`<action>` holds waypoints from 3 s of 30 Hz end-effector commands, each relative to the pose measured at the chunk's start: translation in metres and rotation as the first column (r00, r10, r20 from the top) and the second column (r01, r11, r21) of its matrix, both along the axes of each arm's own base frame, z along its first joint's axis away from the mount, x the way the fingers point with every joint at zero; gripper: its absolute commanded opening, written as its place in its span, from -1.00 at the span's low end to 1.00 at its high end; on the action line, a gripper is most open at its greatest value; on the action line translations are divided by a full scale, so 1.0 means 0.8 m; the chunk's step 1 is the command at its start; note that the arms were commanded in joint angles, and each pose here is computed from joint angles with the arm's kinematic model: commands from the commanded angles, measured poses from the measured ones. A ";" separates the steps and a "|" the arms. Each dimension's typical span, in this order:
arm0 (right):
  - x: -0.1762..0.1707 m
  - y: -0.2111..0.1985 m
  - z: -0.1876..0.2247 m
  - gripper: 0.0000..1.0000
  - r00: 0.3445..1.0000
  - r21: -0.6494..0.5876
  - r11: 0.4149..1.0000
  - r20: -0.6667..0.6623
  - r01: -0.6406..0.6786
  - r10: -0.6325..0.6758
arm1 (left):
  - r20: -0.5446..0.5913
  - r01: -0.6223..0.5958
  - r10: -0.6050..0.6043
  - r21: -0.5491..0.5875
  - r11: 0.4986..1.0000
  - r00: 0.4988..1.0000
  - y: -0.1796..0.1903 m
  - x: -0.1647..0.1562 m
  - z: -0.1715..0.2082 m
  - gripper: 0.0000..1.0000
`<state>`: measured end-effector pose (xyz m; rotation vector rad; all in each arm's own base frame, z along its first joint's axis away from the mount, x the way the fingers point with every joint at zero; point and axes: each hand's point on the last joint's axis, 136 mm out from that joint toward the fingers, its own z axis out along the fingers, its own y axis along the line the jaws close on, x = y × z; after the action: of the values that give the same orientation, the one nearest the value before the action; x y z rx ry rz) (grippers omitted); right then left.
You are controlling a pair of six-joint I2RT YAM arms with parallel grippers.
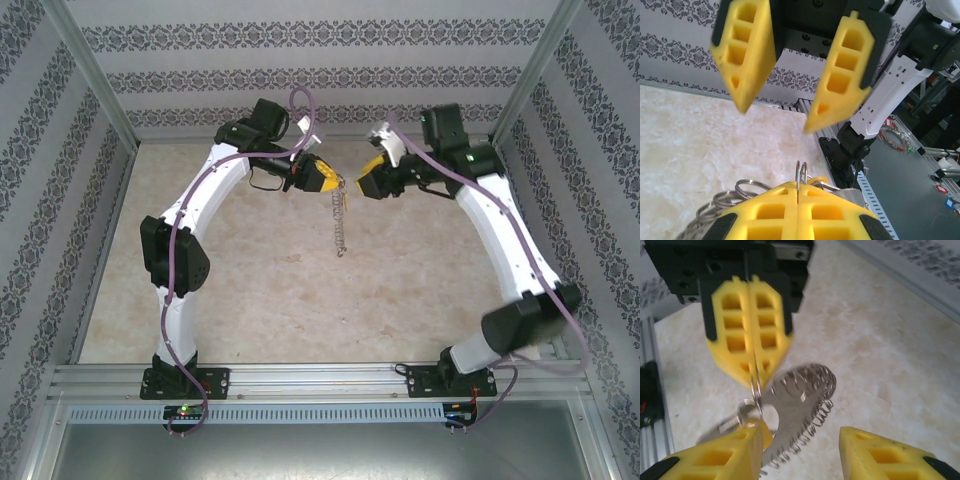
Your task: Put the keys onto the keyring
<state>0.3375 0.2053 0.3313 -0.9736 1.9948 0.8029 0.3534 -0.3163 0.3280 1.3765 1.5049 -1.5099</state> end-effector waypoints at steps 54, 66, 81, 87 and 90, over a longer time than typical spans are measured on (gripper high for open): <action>-0.020 0.059 -0.059 -1.00 0.996 0.143 0.989 0.067 0.044 -0.054 | 0.063 -0.004 0.007 -0.035 0.999 0.998 -0.007 0.008 0.029 -1.00; -0.018 0.011 -0.025 -0.30 0.993 0.248 0.965 0.067 0.080 -0.100 | 0.061 -0.010 0.011 -0.029 1.000 0.998 -0.007 0.008 0.028 -1.00; -0.013 0.025 0.014 -0.30 0.995 0.343 0.939 0.098 -0.025 -0.010 | 0.060 -0.012 0.014 -0.026 1.000 0.998 -0.007 0.008 0.028 -1.00; -0.023 0.028 0.019 -0.31 0.995 0.359 0.932 0.101 -0.060 0.025 | 0.062 -0.012 0.014 -0.026 1.000 0.998 -0.007 0.008 0.028 -1.00; -0.024 0.031 0.021 -0.32 0.994 0.362 0.930 0.101 -0.071 0.037 | 0.061 -0.015 0.016 -0.024 1.000 0.998 -0.007 0.009 0.028 -1.00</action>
<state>0.3253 0.2223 0.3276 -0.7850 1.7393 1.0543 0.3623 -0.3183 0.3366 1.3629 1.5209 -1.4643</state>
